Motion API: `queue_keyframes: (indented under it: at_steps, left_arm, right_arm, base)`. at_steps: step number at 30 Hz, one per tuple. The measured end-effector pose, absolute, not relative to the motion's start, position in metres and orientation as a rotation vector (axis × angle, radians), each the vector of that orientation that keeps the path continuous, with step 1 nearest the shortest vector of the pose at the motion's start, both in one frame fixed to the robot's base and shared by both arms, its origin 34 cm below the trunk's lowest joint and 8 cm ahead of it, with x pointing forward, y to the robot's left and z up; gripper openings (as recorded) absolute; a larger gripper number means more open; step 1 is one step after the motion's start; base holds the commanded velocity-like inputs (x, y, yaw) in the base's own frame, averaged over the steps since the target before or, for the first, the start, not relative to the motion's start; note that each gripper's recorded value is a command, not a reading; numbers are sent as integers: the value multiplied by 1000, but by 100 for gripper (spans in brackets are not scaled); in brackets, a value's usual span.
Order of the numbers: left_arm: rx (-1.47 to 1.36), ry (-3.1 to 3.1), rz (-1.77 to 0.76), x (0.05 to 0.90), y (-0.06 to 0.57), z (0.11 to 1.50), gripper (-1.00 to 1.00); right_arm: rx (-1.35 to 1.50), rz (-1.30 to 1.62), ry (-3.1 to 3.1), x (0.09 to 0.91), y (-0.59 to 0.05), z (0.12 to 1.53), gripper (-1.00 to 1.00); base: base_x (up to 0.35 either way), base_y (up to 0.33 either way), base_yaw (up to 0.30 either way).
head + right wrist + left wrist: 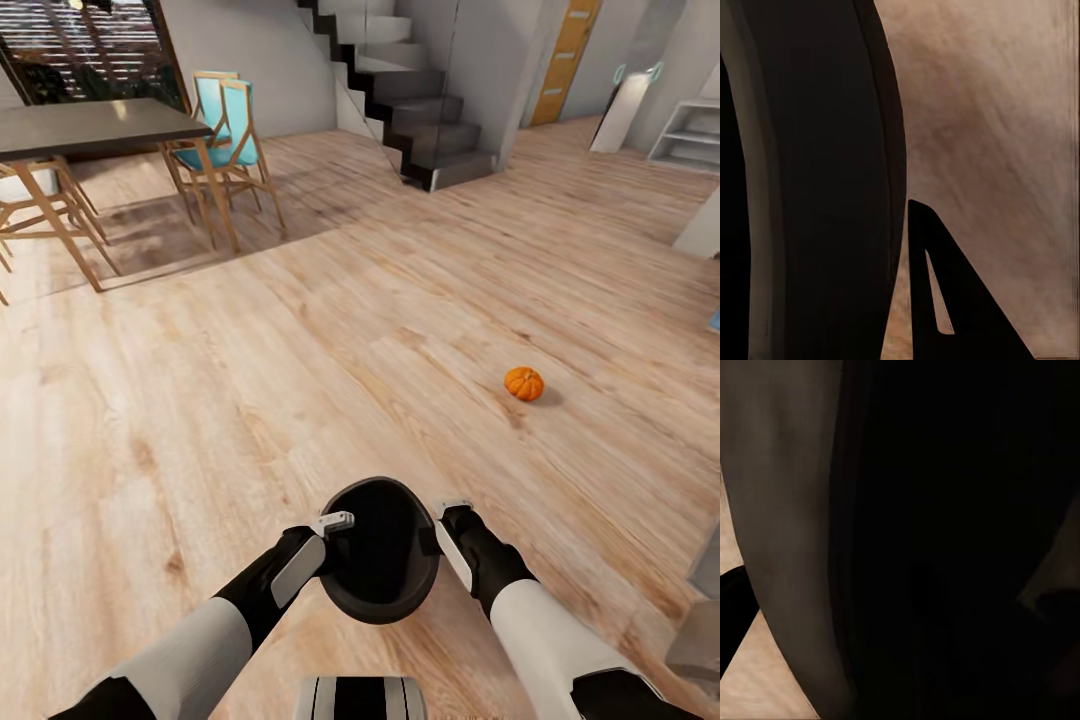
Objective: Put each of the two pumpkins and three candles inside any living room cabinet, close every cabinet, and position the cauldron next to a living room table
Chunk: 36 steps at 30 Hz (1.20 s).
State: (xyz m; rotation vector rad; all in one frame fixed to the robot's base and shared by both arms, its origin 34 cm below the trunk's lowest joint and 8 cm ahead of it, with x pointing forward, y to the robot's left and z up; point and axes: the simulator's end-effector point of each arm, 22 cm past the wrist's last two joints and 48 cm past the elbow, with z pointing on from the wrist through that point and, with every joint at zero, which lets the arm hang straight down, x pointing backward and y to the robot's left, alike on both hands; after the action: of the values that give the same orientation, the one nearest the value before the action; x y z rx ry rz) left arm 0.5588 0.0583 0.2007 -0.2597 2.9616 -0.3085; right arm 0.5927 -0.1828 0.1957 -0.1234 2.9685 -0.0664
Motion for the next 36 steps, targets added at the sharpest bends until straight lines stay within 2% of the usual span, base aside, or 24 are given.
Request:
queue_keyframes:
  at_steps: [36]
  left_arm:
    - [-268,2962,-315,558,57,200,-100]
  right_arm:
    - [-132,-72,2970,593,-184,196,-100]
  base:
    - [0,0,-294]
